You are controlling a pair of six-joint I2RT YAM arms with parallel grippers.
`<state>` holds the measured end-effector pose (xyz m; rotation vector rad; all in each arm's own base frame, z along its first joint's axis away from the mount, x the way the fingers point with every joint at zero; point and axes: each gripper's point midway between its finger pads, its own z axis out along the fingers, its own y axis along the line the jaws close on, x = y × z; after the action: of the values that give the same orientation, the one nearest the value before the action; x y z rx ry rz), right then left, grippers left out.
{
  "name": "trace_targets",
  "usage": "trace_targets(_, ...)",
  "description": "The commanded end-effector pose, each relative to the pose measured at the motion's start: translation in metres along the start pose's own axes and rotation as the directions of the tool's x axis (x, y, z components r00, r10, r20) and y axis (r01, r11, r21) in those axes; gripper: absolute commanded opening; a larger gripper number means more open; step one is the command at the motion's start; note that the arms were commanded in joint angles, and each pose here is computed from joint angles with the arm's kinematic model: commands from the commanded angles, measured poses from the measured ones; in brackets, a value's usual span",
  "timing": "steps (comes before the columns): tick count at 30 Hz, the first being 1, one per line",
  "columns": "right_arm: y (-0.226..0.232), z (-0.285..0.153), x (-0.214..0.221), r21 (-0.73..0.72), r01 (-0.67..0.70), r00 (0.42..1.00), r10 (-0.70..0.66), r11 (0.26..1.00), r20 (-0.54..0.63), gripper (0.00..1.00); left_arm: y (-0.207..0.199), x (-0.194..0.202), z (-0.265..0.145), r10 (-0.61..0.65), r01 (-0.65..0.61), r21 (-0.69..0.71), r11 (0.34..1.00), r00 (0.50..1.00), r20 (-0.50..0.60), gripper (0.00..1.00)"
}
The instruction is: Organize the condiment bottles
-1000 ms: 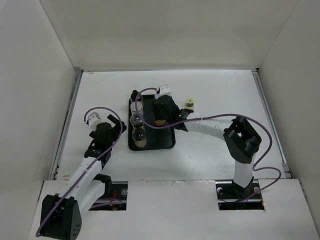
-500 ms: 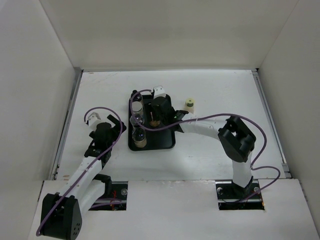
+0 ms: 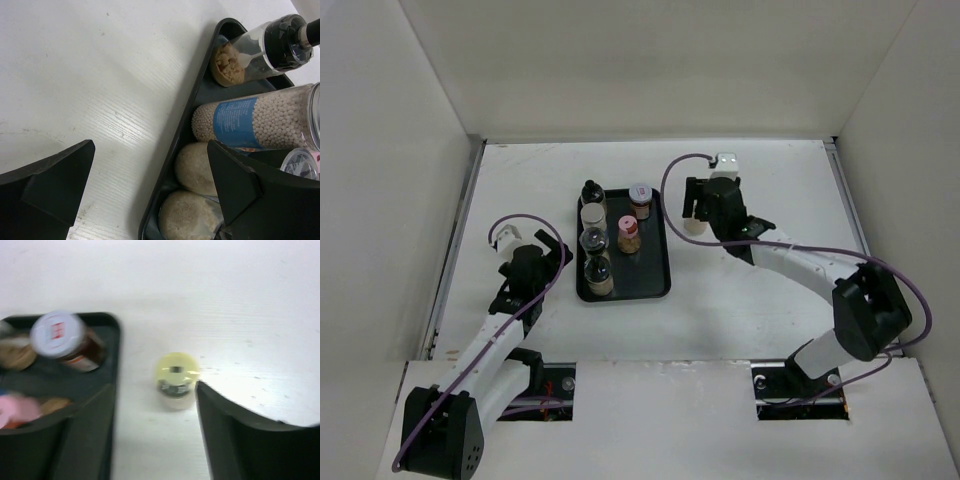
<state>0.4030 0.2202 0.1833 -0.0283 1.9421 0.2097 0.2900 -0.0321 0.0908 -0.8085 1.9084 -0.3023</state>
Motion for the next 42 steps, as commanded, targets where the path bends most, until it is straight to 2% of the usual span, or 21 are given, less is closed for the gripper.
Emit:
trace_targets(1, -0.028, 0.008, -0.001, 0.077, 0.021, 0.999, -0.023, 0.997, 0.025, 0.83, -0.013, -0.012, -0.001, -0.007, 0.007, 0.028, 1.000, 0.999, 0.032, 1.00)
trace_targets(3, -0.038, 0.019, 0.005, 0.097, 0.027, 1.000, -0.028, 0.995, 0.003, 0.89, -0.014, -0.011, 0.000, -0.007, 0.006, 0.026, 1.000, 1.000, 0.027, 1.00)
trace_targets(5, -0.037, 0.026, 0.008, 0.087, 0.025, 1.000, -0.024, 0.996, -0.010, 0.90, -0.016, -0.010, 0.001, -0.001, 0.001, 0.023, 1.000, 1.000, 0.017, 1.00)
trace_targets(10, -0.023, 0.041, 0.006, 0.048, 0.014, 1.000, -0.013, 0.999, -0.007, 0.85, -0.014, -0.005, 0.002, 0.002, -0.002, 0.018, 1.000, 1.000, 0.007, 1.00)
trace_targets(17, -0.022, 0.062, 0.015, 0.062, 0.016, 0.999, -0.015, 0.998, -0.031, 0.73, -0.015, -0.010, -0.001, 0.007, -0.008, 0.020, 1.000, 1.000, 0.017, 1.00)
trace_targets(21, -0.024, 0.067, 0.016, 0.072, 0.015, 1.000, -0.013, 0.997, -0.029, 0.50, -0.014, -0.010, -0.001, 0.010, -0.011, 0.016, 1.000, 1.000, 0.018, 1.00)
trace_targets(24, -0.024, 0.061, 0.008, 0.072, 0.008, 1.000, -0.008, 0.997, -0.009, 0.43, -0.015, -0.010, -0.002, 0.012, -0.012, 0.018, 1.000, 1.000, 0.016, 1.00)
trace_targets(26, -0.022, 0.052, -0.003, 0.059, 0.010, 1.000, -0.011, 0.998, 0.021, 0.42, -0.015, -0.011, -0.002, 0.010, -0.011, 0.020, 1.000, 1.000, 0.020, 1.00)
trace_targets(32, 0.028, 0.012, -0.023, -0.073, 0.037, 0.996, -0.031, 0.997, 0.081, 0.42, -0.017, -0.010, -0.002, 0.014, -0.014, 0.021, 1.000, 1.000, 0.016, 1.00)
trace_targets(36, 0.067, 0.001, -0.022, -0.154, 0.052, 0.995, -0.039, 0.987, 0.089, 0.43, -0.018, -0.010, -0.003, 0.010, -0.010, 0.029, 1.000, 1.000, 0.019, 1.00)
trace_targets(42, 0.109, 0.007, 0.000, -0.214, 0.094, 0.995, -0.086, 0.972, 0.049, 0.43, -0.018, -0.012, -0.007, 0.006, -0.007, 0.036, 0.999, 1.000, 0.026, 1.00)
